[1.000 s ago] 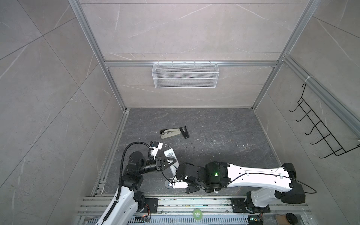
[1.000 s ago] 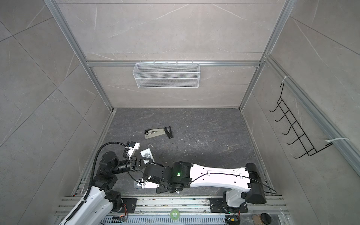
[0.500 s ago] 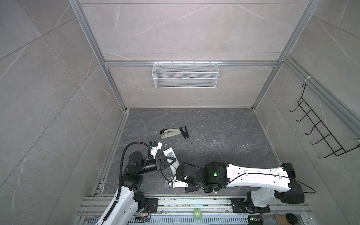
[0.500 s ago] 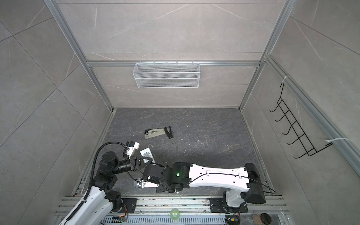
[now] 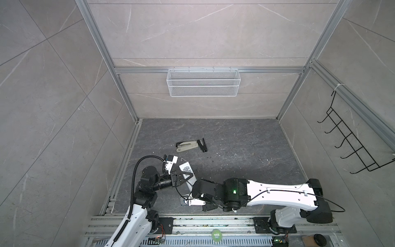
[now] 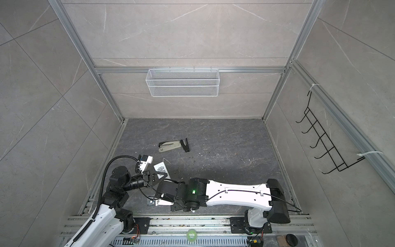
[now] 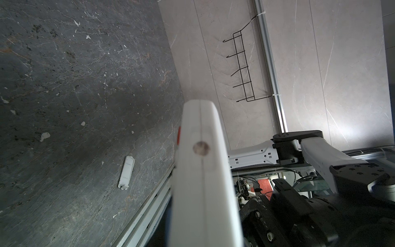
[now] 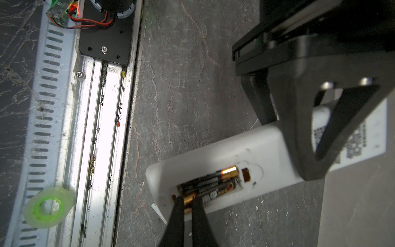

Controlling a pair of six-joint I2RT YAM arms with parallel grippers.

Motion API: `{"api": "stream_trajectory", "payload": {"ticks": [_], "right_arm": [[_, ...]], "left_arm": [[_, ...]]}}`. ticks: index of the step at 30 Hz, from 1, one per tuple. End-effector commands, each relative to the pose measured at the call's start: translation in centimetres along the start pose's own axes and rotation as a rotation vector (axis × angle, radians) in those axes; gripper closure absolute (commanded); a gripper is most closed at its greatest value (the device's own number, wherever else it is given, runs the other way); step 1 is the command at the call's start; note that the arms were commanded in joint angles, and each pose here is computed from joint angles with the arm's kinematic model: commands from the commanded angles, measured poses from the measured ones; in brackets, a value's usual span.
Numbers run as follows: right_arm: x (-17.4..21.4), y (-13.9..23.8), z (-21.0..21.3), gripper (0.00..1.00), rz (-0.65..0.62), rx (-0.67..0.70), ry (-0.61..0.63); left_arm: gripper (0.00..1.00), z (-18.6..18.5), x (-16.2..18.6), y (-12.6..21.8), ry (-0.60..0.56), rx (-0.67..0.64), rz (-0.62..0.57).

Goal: Load the batteries into the remote control

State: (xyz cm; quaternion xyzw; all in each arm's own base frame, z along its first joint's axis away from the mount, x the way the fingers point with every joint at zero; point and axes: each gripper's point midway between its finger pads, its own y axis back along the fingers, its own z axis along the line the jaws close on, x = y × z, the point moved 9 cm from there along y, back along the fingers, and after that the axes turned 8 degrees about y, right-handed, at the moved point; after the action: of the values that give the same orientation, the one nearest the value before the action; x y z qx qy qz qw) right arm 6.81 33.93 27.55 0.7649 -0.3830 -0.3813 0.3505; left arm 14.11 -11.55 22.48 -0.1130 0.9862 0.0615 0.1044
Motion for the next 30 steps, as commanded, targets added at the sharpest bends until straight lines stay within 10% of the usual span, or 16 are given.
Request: {"api": "stream_trajectory", "payload": {"ticks": [1, 30], "right_arm": [[0.2, -2.7, -0.9, 0.89, 0.045, 0.063, -0.050], [1.5, -1.7, 1.2, 0.89, 0.000, -0.090, -0.031]], "left_arm": [[1.00, -3.3, 1.3, 0.3, -0.067, 0.140, 0.185], [1.00, -3.2, 1.3, 0.3, -0.064, 0.138, 0.183]]}}
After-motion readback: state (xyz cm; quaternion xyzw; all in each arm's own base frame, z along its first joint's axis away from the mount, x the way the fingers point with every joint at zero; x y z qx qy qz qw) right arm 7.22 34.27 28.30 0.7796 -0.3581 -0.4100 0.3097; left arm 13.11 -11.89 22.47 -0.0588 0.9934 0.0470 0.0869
